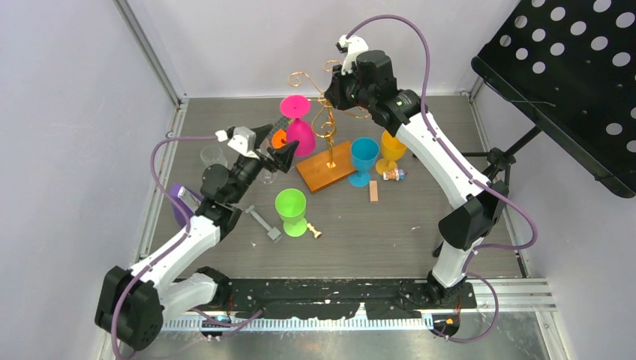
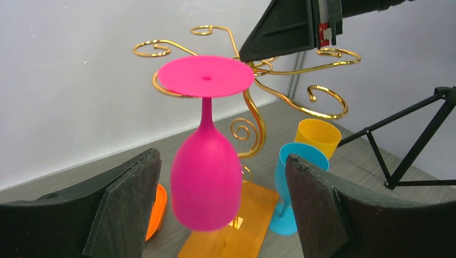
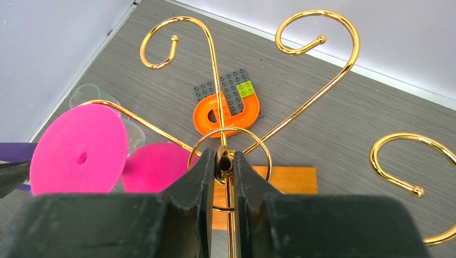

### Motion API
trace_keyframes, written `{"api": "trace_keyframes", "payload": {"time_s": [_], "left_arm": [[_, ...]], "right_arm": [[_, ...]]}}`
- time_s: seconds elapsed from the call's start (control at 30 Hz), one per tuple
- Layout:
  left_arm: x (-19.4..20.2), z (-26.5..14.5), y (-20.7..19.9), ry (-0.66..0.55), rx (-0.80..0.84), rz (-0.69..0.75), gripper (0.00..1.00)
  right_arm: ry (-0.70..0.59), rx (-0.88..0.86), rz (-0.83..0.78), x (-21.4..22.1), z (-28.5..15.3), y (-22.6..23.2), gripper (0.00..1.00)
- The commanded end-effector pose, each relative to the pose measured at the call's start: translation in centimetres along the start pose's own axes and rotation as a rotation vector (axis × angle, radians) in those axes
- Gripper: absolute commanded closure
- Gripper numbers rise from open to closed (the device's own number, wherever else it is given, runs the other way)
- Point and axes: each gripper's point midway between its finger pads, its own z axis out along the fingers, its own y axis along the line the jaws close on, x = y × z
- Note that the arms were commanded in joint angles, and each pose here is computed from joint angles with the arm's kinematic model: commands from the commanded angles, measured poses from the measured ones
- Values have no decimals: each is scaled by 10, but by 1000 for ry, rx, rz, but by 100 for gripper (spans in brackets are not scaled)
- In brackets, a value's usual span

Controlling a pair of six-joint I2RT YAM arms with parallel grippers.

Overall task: Place the wine glass upside down on the wine glass rack
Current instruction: Turn the wine glass upside down at the wine rack.

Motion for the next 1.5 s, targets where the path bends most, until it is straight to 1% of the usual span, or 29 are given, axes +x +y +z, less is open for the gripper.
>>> {"api": "trace_keyframes", "payload": {"time_s": [0.0, 0.03, 0.07, 0.13, 0.27, 0.5, 0.6, 0.7, 0.8, 0.93, 1.07, 1.3, 1.4, 1.43, 1.47], "left_arm": [[-2, -20, 4, 37, -39, 26, 13], [1, -25, 6, 66, -52, 21, 13], [0, -29, 7, 79, -68, 18, 13], [-5, -37, 11, 95, -103, 10, 13], [-17, -54, 17, 103, -172, -21, 13], [-37, -79, 34, 77, -315, -61, 15], [-34, -85, 37, 132, -348, -64, 15], [-37, -88, 40, 186, -379, -64, 12], [-31, -93, 42, 258, -405, -72, 9], [-28, -100, 40, 299, -417, -94, 8], [-25, -107, 35, 325, -403, -120, 8], [-10, -129, 17, 456, -355, -176, 8], [-3, -140, 6, 496, -330, -233, 7], [1, -143, 2, 512, -328, -266, 7], [5, -147, -2, 531, -321, -298, 8]], "right_arm": [[131, 93, 28, 38, 1, -29, 84], [126, 92, 28, 37, 0, -28, 82], [123, 91, 29, 36, 0, -28, 77], [110, 89, 29, 31, -2, -27, 72], [87, 89, 28, 24, -5, -27, 66], [35, 76, 24, 3, -11, -22, 58], [-3, 70, 22, -12, -18, -19, 52], [-42, 66, 20, -27, -27, -17, 47], [-83, 59, 17, -42, -37, -14, 45], [-131, 50, 12, -56, -51, -11, 44], [-192, 42, 5, -71, -72, -8, 43], [-277, 27, -3, -87, -105, -4, 40], [-303, -5, -8, -90, -124, 3, 39], [-294, -14, -7, -85, -124, 4, 39], [-309, -20, -6, -87, -134, 5, 39]]}}
